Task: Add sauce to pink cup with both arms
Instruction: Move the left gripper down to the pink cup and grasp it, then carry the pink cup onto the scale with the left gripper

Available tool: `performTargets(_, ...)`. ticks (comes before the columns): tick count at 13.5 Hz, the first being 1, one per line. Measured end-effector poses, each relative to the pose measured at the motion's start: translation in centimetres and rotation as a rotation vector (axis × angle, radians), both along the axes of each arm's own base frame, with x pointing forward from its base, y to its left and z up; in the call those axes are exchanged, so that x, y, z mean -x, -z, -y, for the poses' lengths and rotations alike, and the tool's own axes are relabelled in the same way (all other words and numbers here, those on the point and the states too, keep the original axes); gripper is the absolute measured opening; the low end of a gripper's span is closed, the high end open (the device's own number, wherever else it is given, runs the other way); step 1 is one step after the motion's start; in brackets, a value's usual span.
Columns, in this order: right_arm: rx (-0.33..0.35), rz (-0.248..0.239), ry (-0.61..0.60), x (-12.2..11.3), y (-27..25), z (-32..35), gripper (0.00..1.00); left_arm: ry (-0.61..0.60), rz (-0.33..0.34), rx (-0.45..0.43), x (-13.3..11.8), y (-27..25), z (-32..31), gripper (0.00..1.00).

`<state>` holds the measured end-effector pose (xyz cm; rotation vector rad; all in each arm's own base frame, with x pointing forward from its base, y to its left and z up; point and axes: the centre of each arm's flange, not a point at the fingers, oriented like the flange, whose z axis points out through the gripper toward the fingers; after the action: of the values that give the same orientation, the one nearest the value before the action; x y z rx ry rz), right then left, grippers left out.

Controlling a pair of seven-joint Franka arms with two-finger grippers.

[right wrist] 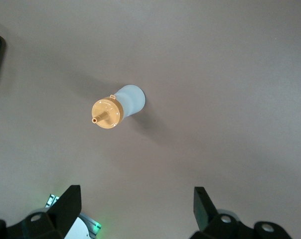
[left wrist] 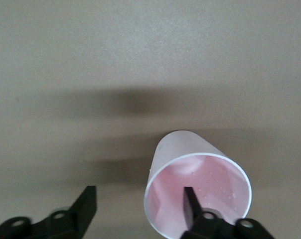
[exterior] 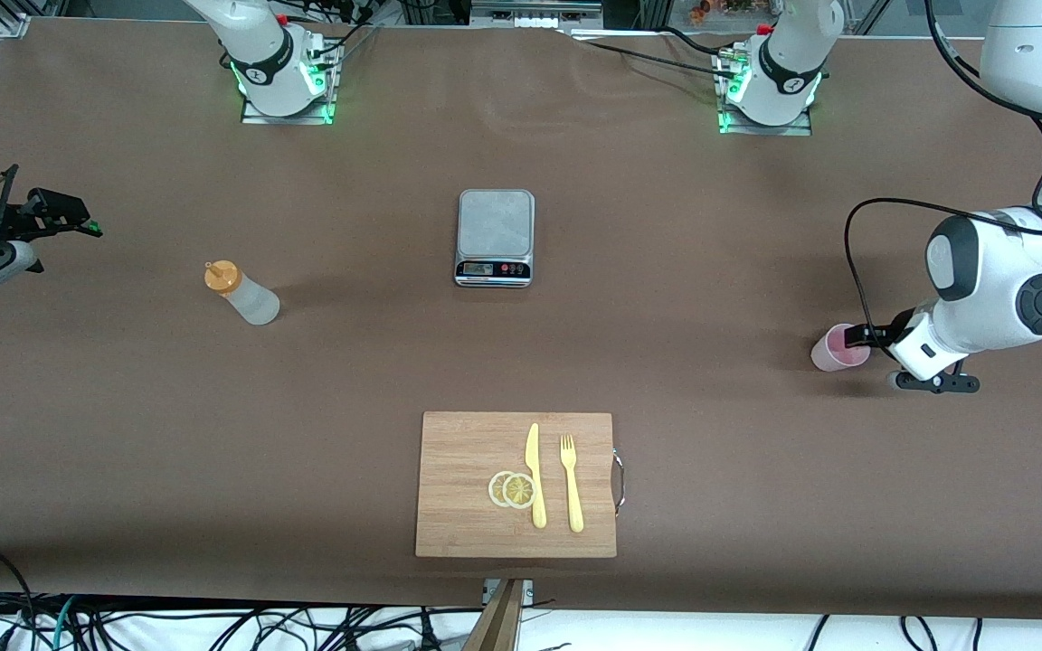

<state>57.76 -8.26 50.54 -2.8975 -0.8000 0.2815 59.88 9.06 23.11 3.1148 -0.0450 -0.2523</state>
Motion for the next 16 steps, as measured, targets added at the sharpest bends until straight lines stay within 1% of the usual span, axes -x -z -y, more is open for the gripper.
performTargets(1,0.000,0.000,0.000,0.0,0.0,0.0,1.00,-0.007,-0.001,-0.001,0.0,0.1,0.1,0.60)
performTargets(2,0.000,0.000,0.000,0.0,0.0,0.0,1.00,-0.020,-0.001,-0.003,0.0,0.0,0.2,0.51)
performTargets(3,0.000,0.001,0.000,0.0,0.0,0.0,1.00,-0.029,-0.001,-0.004,0.0,0.1,0.3,0.39)
performTargets(4,0.000,0.001,0.000,0.0,-0.1,0.0,1.00,-0.031,-0.001,-0.005,0.0,0.0,0.3,0.30)
performTargets(5,0.000,0.002,0.000,0.0,-0.1,0.0,1.00,-0.031,0.000,-0.005,-0.1,0.0,0.3,0.19)
performTargets(6,0.001,0.003,0.000,0.0,-0.1,0.0,1.00,-0.030,0.003,-0.005,-0.2,-0.1,0.4,0.10)
performTargets(7,0.001,0.003,0.000,0.0,-0.1,0.0,1.00,-0.025,0.008,-0.004,-0.4,-0.5,0.7,0.04)
performTargets(9,0.000,0.003,0.000,0.0,-0.1,0.0,1.00,0.001,0.006,0.001,-1.4,-2.1,2.6,0.04)
performTargets(10,0.000,0.003,-0.001,0.0,-0.1,0.0,1.00,0.012,0.006,0.018,-2.1,-3.4,4.4,0.04)
performTargets(12,-0.002,0.003,-0.011,0.0,-0.1,0.0,1.00,0.038,0.026,0.078,-3.0,-6.3,9.5,0.04)
performTargets(14,-0.011,0.002,-0.039,0.1,0.1,0.5,1.00,0.093,0.042,0.126,-2.7,-8.3,16.6,0.04)
performTargets(16,-0.027,0.002,-0.093,0.2,0.4,1.1,1.00,0.121,0.030,0.163,-1.4,-8.9,23.8,0.04)
